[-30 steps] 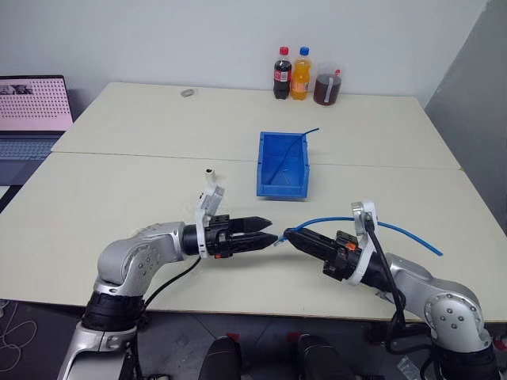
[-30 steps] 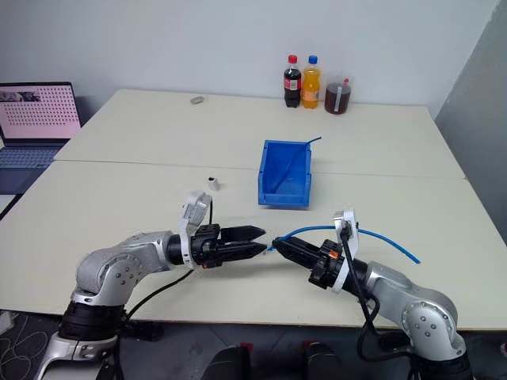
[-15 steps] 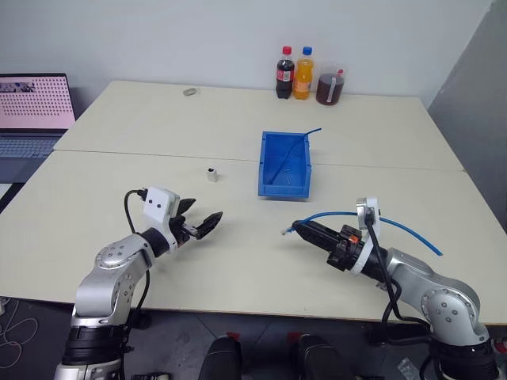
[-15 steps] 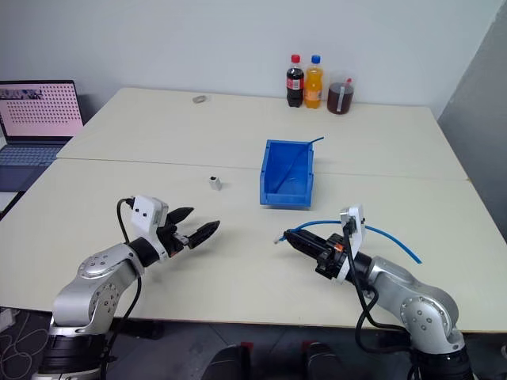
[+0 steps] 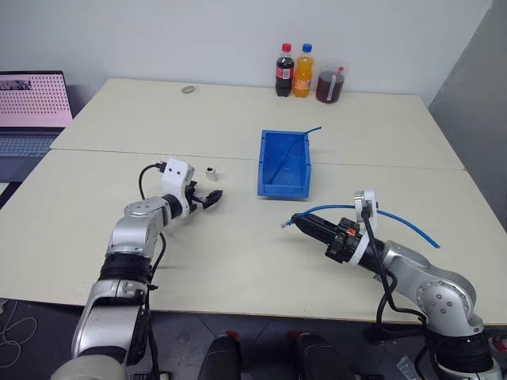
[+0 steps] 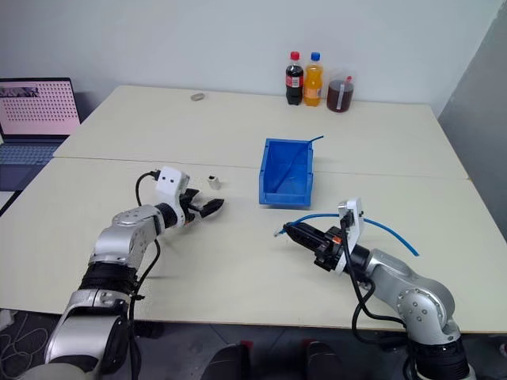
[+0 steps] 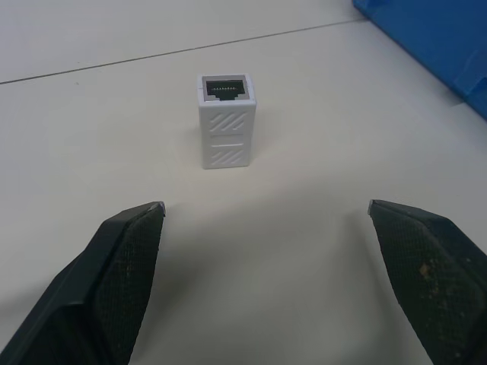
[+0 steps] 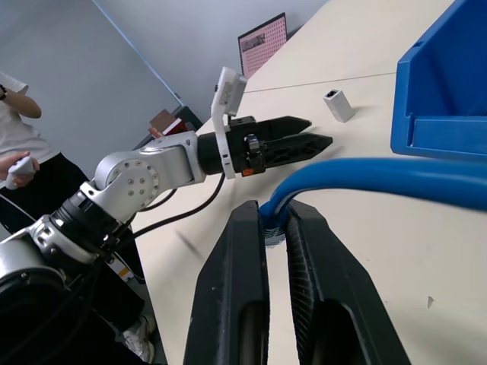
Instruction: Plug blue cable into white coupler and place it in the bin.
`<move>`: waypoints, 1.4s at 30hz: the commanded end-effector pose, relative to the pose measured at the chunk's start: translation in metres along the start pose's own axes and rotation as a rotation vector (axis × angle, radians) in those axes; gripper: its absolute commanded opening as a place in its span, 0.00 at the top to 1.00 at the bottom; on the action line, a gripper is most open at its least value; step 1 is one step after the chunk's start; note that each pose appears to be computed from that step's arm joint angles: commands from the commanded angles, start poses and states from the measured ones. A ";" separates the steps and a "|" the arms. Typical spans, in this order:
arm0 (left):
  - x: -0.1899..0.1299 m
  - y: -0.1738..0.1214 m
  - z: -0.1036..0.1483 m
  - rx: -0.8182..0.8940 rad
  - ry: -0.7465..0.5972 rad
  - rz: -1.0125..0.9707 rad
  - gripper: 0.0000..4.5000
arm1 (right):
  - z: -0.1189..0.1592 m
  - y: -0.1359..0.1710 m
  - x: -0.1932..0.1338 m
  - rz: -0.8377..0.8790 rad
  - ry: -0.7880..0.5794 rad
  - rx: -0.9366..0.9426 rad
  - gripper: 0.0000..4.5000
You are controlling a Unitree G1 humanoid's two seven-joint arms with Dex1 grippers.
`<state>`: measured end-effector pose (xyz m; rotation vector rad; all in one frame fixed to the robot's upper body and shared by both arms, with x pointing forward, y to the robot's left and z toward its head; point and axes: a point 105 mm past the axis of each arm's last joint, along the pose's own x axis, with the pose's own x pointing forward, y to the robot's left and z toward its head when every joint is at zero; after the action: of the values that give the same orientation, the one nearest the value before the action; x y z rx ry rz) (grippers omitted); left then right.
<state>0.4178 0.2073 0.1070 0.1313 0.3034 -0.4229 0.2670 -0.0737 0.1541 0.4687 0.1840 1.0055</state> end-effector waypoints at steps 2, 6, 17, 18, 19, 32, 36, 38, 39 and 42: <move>0.013 0.001 0.021 0.050 -0.039 0.002 0.00 | 0.010 0.007 -0.001 0.010 -0.039 -0.043 0.98; 0.024 -0.002 0.026 0.057 -0.040 -0.003 0.00 | 0.011 0.007 -0.001 0.006 -0.039 -0.045 0.98; 0.035 0.002 0.033 0.070 -0.027 0.055 0.00 | 0.010 0.008 0.000 0.005 -0.032 -0.049 0.98; 0.035 0.002 0.033 0.071 -0.025 0.056 0.00 | 0.010 0.008 0.000 0.006 -0.032 -0.049 0.98; 0.036 0.002 0.032 0.070 -0.022 0.058 0.04 | 0.010 0.008 0.000 0.006 -0.032 -0.049 0.98; 0.038 0.004 0.028 0.051 -0.003 0.089 0.61 | 0.011 0.007 0.001 0.002 -0.031 -0.052 0.98; 0.038 0.003 0.020 0.056 0.012 0.085 0.81 | 0.014 0.006 0.000 -0.006 -0.054 -0.037 0.98; 0.037 0.003 0.015 0.064 0.018 0.074 0.82 | 0.017 0.004 -0.001 -0.014 -0.072 -0.029 0.98; 0.036 0.003 0.013 0.063 0.018 0.068 0.82 | 0.017 0.003 -0.002 -0.017 -0.075 -0.028 0.98; 0.033 -0.002 0.012 0.055 -0.007 0.012 0.82 | 0.018 0.004 -0.004 -0.024 -0.079 -0.031 0.98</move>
<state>0.4520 0.1922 0.1051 0.1839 0.3090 -0.3732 0.2712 -0.0773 0.1558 0.4796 0.1725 0.9564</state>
